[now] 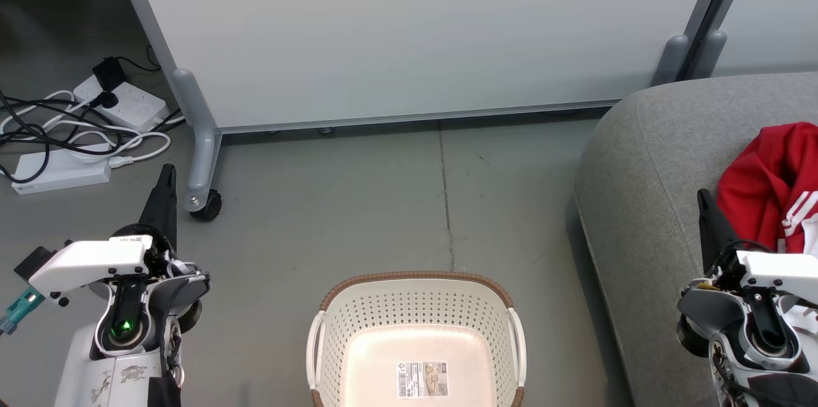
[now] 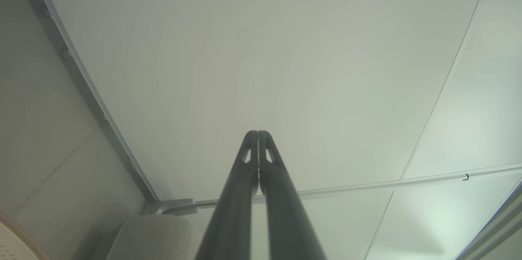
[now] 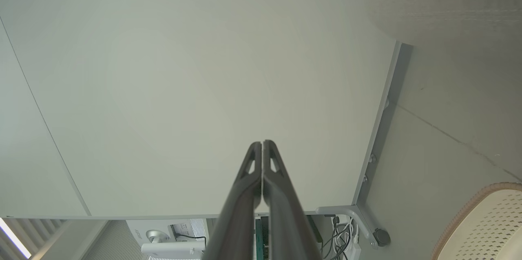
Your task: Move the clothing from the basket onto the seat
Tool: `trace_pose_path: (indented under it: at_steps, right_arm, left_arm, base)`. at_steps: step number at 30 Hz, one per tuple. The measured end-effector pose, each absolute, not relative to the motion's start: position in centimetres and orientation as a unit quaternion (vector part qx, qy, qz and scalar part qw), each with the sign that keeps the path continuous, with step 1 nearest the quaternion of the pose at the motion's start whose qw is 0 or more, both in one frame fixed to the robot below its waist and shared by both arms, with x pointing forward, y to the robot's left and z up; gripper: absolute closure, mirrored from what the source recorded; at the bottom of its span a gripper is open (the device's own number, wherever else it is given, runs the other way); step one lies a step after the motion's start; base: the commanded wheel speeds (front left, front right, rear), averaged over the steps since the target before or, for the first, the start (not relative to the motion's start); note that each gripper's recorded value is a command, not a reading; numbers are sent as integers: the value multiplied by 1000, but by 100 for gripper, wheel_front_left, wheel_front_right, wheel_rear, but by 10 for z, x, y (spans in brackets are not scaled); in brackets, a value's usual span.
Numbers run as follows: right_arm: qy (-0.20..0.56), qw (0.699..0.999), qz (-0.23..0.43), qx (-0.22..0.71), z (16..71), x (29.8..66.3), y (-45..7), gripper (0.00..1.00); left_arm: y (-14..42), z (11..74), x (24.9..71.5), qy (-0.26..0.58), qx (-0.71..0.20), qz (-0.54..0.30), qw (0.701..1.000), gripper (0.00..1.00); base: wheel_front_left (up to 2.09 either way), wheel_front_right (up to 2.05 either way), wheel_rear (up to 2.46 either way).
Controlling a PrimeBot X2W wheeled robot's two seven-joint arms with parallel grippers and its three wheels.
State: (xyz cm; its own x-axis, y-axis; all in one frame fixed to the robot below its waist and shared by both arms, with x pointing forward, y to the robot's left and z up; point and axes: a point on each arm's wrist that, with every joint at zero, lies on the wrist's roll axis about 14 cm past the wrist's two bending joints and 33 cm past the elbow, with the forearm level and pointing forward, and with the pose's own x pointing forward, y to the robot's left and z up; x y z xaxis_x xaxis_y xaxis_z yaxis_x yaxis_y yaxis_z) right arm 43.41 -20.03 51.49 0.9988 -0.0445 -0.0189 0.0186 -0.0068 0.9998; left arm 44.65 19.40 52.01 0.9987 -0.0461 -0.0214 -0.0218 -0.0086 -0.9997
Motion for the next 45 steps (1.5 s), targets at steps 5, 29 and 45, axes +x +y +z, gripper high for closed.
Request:
trace_pose_path:
  at_steps: [5,29,45]
  right_arm:
    - [-9,705,-22,709,515,434,-200,100]
    - [-9,705,-22,709,515,434,-200,100]
    - [-9,705,-22,709,515,434,-200,100]
  left_arm:
    - [194,520,447,24,-710,-9,704,100]
    - [194,520,447,24,-710,-8,704,100]
    - [194,520,446,24,-710,-8,704,100]
  base:
    - [0,0,0]
    - [0,0,0]
    - [0,0,0]
